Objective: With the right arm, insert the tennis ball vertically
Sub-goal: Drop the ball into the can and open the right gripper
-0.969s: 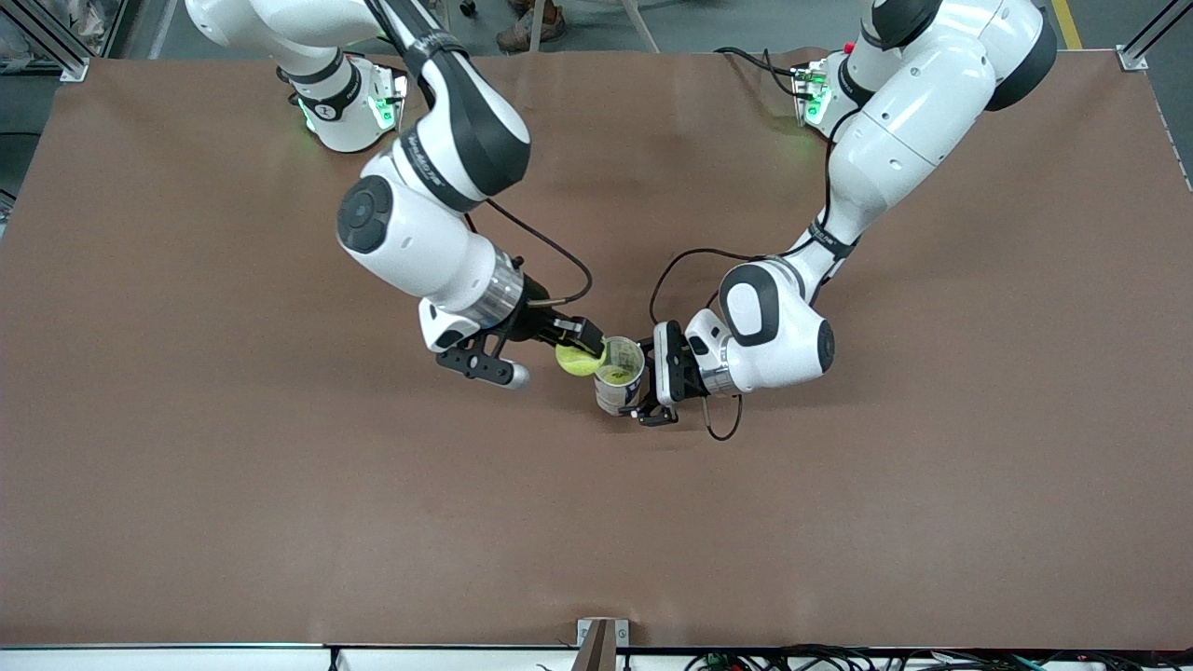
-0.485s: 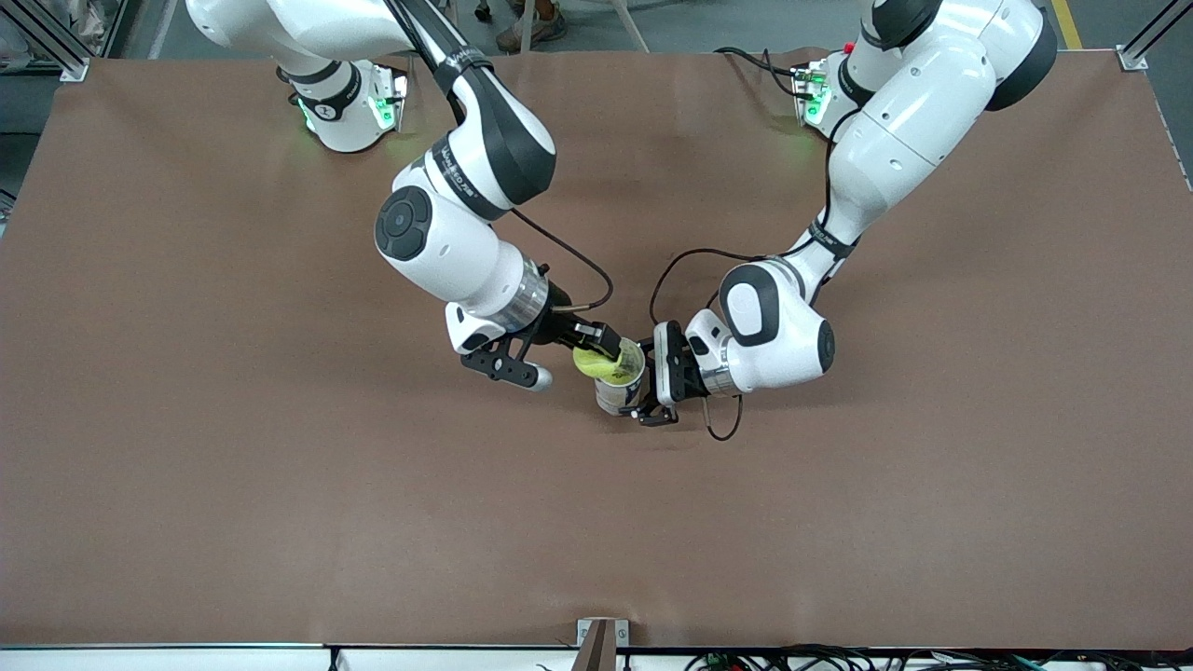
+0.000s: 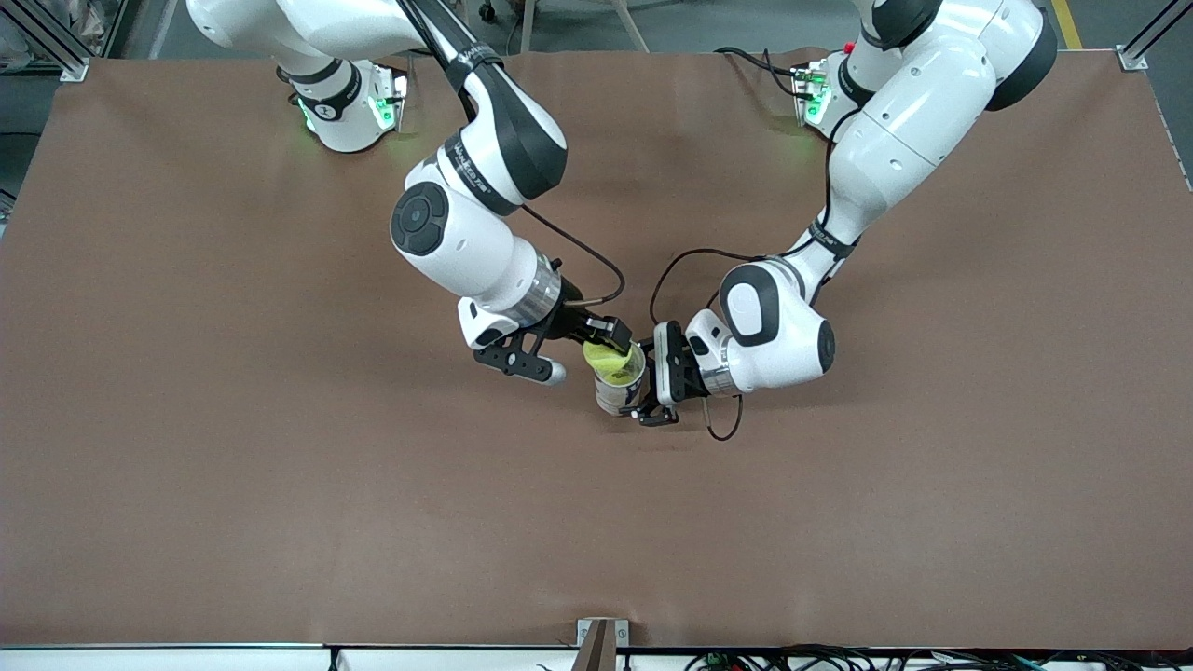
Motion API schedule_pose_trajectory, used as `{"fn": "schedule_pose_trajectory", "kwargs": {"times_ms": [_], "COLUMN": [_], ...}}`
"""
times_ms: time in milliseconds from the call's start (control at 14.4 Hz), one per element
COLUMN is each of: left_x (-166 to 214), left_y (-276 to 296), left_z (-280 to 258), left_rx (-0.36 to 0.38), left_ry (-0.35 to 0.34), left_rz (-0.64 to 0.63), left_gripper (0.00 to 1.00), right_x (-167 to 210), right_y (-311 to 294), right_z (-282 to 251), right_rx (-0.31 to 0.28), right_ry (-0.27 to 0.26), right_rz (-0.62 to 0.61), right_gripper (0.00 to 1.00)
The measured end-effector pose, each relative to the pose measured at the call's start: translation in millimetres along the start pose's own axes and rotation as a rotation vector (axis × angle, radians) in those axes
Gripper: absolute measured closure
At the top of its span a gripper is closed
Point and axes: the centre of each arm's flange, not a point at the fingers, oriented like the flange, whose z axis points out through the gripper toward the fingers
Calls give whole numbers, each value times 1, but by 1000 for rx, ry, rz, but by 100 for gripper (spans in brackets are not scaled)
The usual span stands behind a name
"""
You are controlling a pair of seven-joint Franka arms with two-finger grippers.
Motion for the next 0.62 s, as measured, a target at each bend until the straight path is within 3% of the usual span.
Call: {"fn": "schedule_pose_trajectory", "kwargs": {"times_ms": [485,623], "left_x": [-2,-3], "left_y": [1,1], "left_z": [1,1], "left_rx": [-2,-3], "left_ry": [-2,-3], "left_rz": [-3,-4], "left_gripper": [14,14], "right_x": [0,0], "right_y": [-2,-5], "right_z": [5,3], "right_rx": [11,26], "right_ry": [17,33], "right_rz": [-3,-7], "right_gripper": [32,14]}}
